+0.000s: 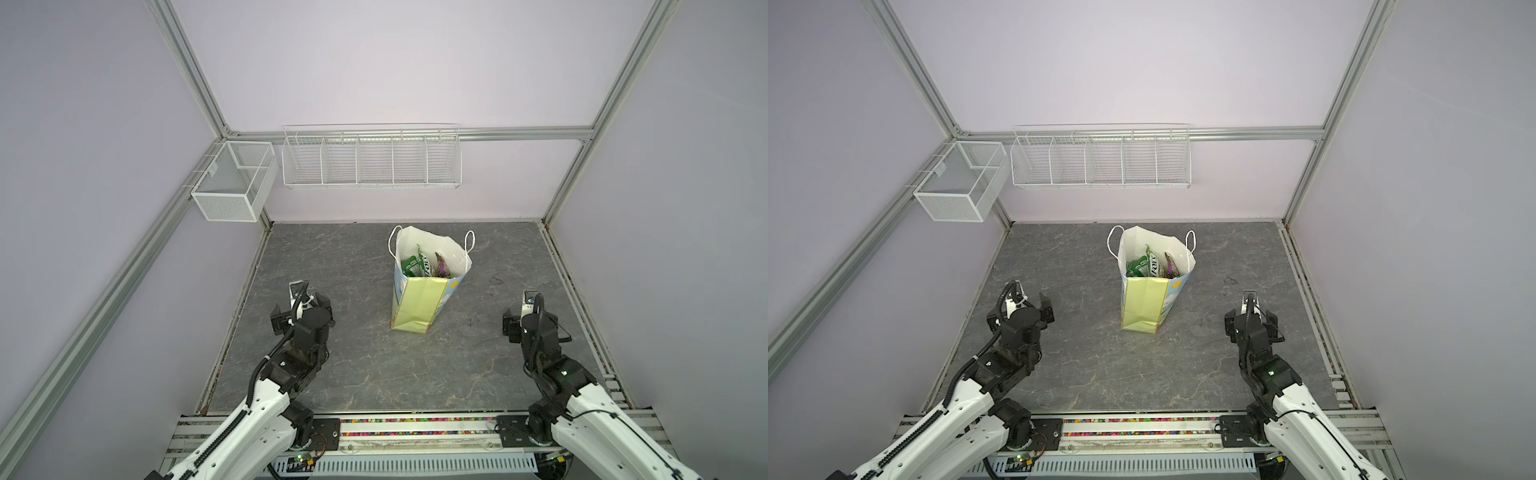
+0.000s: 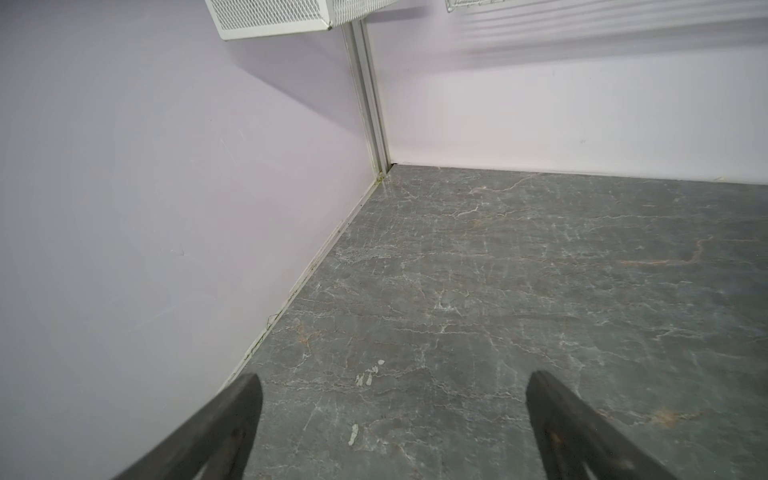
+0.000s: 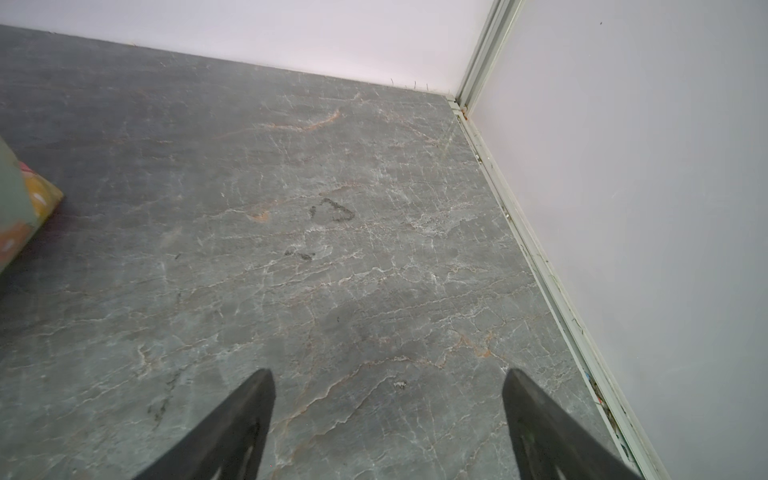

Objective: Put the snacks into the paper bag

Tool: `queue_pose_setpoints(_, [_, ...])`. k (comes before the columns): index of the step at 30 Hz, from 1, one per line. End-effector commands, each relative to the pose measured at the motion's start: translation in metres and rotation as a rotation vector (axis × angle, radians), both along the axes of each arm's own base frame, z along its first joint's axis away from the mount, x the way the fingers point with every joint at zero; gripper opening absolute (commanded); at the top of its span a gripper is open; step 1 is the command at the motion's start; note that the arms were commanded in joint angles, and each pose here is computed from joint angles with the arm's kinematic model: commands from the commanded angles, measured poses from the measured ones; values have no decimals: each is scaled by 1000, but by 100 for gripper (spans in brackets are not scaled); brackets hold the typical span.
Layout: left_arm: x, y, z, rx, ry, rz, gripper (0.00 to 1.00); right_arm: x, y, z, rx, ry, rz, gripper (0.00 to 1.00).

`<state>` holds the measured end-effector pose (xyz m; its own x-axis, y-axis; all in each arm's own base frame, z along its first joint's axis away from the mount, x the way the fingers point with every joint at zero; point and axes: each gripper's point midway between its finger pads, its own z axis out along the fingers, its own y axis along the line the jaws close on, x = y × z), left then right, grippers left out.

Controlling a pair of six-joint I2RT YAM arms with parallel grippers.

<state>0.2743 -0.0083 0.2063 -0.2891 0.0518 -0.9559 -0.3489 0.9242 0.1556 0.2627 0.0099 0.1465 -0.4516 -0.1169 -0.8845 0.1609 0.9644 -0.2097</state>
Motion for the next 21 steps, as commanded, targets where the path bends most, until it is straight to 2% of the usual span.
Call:
queue_pose_setpoints(1, [0, 9, -2, 12, -19, 61, 100, 2, -6, -6, 5, -9, -37, 89])
queue_pose_setpoints(5, [0, 16, -19, 28, 9, 97, 100, 3, -7, -17, 13, 3, -47, 89])
queue_pose_setpoints(12, [-2, 25, -56, -23, 36, 122, 99, 2, -10, -29, 11, 17, -63, 89])
queue_pose_setpoints(21, [3, 32, -55, -19, 17, 166, 100, 9, -17, -26, 19, -15, -93, 89])
